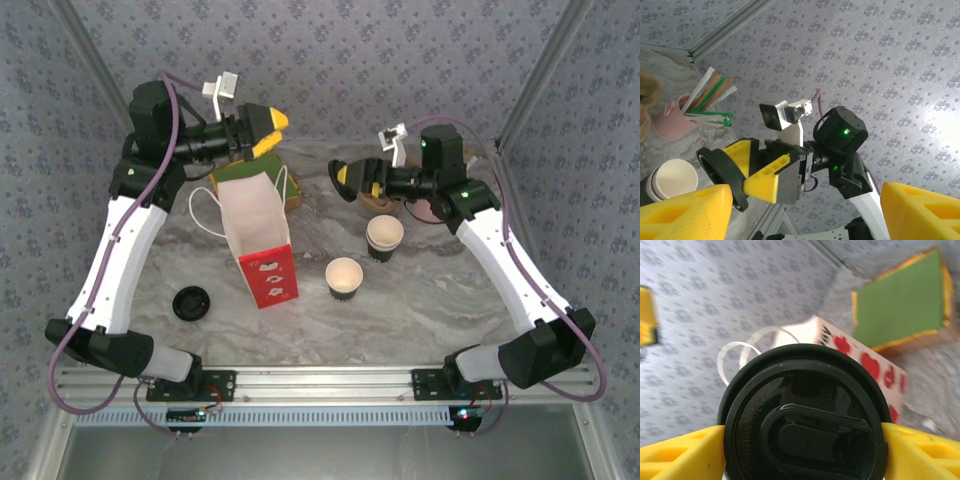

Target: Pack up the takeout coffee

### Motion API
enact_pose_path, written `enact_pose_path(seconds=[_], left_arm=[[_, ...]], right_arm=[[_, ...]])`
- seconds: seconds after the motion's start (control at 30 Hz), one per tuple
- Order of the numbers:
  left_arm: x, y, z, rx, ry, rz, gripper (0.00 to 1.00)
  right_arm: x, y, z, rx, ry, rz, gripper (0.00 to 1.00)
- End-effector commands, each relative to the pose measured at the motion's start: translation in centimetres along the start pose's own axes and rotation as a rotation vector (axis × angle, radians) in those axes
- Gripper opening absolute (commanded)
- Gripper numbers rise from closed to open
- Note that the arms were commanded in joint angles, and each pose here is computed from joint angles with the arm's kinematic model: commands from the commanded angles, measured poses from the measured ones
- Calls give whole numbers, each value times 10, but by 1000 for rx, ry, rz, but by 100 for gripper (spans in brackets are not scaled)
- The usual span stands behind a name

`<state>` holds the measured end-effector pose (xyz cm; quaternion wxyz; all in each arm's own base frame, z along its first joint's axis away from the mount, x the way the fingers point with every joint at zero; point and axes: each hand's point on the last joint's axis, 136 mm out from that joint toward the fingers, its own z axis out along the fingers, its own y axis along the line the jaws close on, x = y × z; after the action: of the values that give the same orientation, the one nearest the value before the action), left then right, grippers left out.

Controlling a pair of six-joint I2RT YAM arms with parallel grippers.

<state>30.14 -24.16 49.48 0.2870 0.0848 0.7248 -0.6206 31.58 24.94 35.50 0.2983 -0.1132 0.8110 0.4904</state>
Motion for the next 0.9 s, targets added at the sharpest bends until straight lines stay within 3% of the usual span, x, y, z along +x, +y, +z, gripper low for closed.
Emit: enact_pose_path(seconds=[0.0,0.1,0.13,0.23,0.67,0.87], left_arm=[[6,10,-7,-48,-12,26,78],[9,19,-13,-108,-24,37,80],[11,22,-16,-130,-25,40,92],[14,32,-23,-199,-38,53,100],[21,71,-65,-514,-153,83,100],[30,78,-77,-577,-159,91,100]], right_arm=[[32,-13,-10,158,93,-126,77],[51,-24,-8,251,144,-187,77],[57,-27,-7,278,161,-203,77],[72,-35,-4,342,197,-242,77],[132,-66,9,576,365,-473,77],[154,-73,14,613,414,-530,77]])
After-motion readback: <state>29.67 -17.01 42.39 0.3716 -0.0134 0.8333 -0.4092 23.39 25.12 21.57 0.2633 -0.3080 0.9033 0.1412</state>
